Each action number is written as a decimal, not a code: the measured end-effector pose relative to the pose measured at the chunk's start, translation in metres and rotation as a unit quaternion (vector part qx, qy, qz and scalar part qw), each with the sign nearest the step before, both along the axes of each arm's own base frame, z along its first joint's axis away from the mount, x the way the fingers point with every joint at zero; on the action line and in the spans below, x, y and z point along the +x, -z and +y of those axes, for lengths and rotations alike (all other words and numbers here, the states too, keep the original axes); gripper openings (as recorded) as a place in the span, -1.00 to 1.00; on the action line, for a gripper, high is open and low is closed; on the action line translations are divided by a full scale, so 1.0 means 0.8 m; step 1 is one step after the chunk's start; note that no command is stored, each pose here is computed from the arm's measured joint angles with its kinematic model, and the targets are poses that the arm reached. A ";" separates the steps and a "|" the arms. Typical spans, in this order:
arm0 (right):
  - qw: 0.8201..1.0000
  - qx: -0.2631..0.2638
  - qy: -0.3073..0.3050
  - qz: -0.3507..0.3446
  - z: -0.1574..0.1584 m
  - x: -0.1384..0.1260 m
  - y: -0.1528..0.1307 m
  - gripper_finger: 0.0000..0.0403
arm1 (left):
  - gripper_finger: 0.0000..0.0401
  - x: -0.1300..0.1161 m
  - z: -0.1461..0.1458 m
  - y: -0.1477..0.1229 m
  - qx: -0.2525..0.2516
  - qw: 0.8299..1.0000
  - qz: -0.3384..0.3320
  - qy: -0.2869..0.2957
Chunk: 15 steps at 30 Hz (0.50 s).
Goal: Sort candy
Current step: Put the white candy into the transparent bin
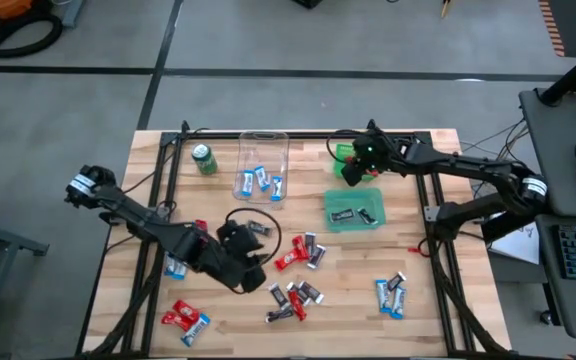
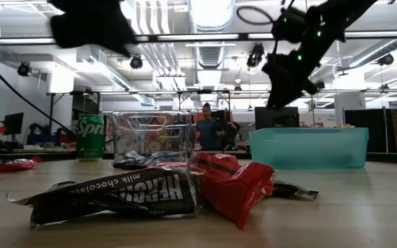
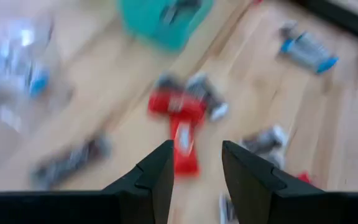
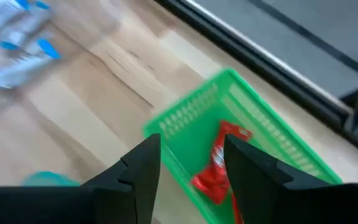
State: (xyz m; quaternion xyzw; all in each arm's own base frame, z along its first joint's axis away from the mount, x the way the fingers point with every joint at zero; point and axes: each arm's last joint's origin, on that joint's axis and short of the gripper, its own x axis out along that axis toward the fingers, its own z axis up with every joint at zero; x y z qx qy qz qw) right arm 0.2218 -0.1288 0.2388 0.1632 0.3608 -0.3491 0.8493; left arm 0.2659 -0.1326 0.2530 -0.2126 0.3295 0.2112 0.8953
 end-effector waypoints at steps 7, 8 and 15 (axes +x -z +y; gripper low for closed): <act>0.998 -0.022 -0.042 -0.032 0.020 0.013 -0.027 -0.23 | -0.41 -0.039 -0.004 0.025 -0.099 0.978 0.148 -0.106; 0.998 -0.025 -0.048 -0.037 0.023 0.016 -0.030 -0.23 | -0.41 -0.044 -0.004 0.029 -0.106 0.971 0.175 -0.124; 0.993 -0.043 -0.081 -0.068 0.038 0.029 -0.037 -0.22 | -0.41 -0.069 -0.002 0.061 -0.105 0.896 0.354 -0.245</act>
